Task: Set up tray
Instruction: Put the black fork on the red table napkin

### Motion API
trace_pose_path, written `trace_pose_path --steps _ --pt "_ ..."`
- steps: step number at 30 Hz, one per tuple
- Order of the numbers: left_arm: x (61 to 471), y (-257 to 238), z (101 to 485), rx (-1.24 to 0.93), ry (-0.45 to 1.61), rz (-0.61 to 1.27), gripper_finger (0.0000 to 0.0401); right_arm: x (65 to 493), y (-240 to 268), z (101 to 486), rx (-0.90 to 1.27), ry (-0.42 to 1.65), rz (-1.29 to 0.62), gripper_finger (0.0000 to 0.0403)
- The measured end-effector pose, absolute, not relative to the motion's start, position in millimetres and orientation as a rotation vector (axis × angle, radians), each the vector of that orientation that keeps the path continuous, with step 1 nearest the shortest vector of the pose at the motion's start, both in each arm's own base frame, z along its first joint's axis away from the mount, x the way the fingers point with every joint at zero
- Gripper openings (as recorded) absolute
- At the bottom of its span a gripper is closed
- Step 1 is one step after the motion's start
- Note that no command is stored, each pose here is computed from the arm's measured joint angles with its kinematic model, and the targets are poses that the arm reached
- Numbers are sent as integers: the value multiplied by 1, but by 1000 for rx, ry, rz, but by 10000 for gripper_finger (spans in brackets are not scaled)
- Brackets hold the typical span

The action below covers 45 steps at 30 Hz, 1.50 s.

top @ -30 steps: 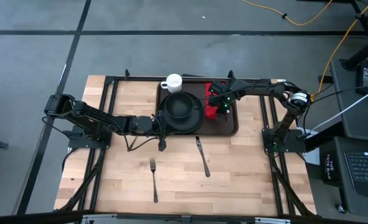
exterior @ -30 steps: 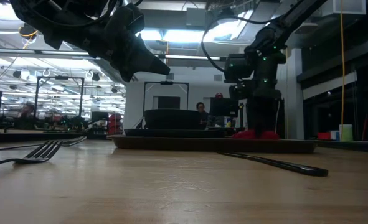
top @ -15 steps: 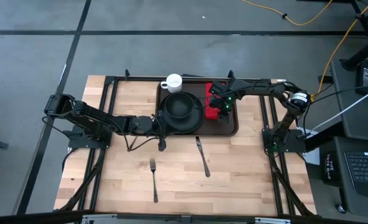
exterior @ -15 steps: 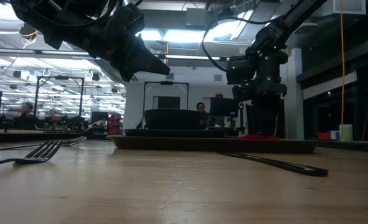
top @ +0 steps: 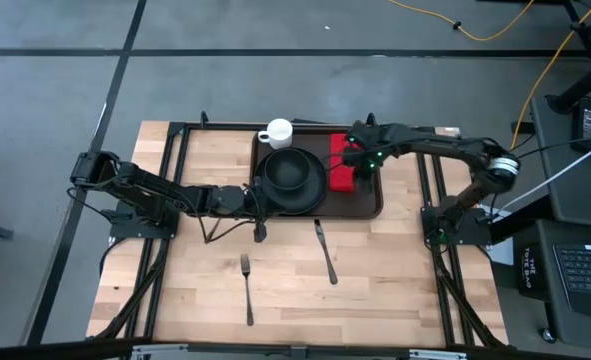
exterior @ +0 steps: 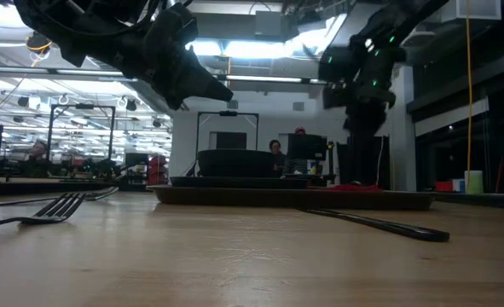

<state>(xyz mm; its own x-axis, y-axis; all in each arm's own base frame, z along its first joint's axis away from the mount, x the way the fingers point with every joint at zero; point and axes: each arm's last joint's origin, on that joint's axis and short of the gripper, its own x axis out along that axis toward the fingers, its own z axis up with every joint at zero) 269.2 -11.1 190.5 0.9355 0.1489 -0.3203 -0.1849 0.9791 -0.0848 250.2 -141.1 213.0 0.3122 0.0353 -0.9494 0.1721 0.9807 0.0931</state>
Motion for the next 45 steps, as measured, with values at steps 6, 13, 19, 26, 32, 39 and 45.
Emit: trace_pose_path --steps 6,13,19,26,32,39,45 --pt "262 -11 201 -101 307 159 4 230 -129 261 136 1079 -164 49" --pt "242 -10 215 -120 364 155 4 215 -109 291 162 953 -222 12" --pt "225 -9 225 -117 393 149 8 221 -78 298 62 957 -336 6" --pt "214 -8 226 -109 452 154 6 235 -35 301 42 897 -272 5" --pt "209 -8 217 -95 558 161 8 241 4 283 -35 820 -347 6" --pt "209 -9 217 -53 572 120 2 246 36 234 2 586 -226 8" --pt "211 -10 221 35 524 87 4 239 43 207 73 408 -186 11"
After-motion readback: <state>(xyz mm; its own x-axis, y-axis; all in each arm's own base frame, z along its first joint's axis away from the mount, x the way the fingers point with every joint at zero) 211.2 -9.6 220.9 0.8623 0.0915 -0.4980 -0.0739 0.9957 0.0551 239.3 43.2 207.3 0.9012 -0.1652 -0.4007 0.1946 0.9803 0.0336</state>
